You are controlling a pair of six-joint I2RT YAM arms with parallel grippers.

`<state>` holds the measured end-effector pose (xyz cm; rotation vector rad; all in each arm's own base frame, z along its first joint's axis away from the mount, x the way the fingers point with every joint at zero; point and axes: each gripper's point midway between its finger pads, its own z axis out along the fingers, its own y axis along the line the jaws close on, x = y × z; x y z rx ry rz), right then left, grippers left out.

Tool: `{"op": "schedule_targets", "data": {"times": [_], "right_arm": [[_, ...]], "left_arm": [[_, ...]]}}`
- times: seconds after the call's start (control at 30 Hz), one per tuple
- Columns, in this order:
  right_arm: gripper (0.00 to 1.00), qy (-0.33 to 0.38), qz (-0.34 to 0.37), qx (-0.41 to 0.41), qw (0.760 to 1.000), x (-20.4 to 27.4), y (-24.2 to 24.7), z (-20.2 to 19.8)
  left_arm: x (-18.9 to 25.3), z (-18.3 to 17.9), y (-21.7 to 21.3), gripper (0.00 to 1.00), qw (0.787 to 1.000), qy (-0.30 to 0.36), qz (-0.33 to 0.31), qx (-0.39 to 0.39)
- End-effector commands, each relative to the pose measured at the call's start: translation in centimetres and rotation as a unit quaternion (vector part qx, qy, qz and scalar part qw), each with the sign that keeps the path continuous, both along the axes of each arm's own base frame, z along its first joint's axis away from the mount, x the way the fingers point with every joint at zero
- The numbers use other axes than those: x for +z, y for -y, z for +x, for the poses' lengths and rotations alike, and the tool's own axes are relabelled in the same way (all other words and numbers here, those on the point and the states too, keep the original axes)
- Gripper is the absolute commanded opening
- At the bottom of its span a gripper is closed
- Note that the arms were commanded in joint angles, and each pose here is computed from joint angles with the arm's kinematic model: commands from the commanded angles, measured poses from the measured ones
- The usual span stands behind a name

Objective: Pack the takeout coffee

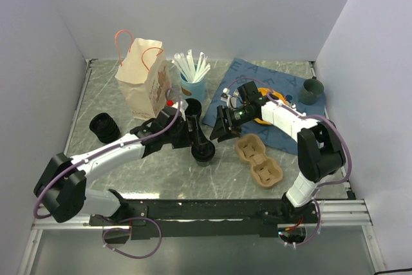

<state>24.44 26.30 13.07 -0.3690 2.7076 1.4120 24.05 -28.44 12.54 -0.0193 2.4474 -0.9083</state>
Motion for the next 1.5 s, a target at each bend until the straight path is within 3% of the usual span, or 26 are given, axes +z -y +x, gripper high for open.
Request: {"op": "schedule_targets", "data": {"times": [0.0, 0.23, 0.53, 1.13, 1.47], "right_arm": [[0.64, 0.031, 0.032, 0.031, 0.999, 1.7, -0.9, 1.6], [0.66, 0.030, 0.016, 0.068, 0.997, 0.3, -0.9, 2.3], [0.63, 0.015, 0.030, 0.083, 0.996, -0.7, -1.1, 1.9], [0.61, -0.009, 0.027, 0.109, 0.994, -2.7, -3.1, 0.3], [0.52, -0.017, 0.012, 0.068, 0.997, -2.6, -2.8, -1.5]], "left_arm": [[2.3, 0.2, -0.8, 0.85, 1.000, 0.020, -0.007, 0.021], [1.2, -3.6, -2.1, 0.79, 0.998, -0.015, -0.055, 0.039], [0.7, -6.2, -0.3, 0.74, 0.992, -0.044, -0.107, 0.039], [-2.8, -6.7, -0.6, 0.70, 0.989, -0.077, -0.094, 0.082], [-4.0, -6.6, -2.8, 0.70, 0.991, -0.074, -0.041, 0.109]]}}
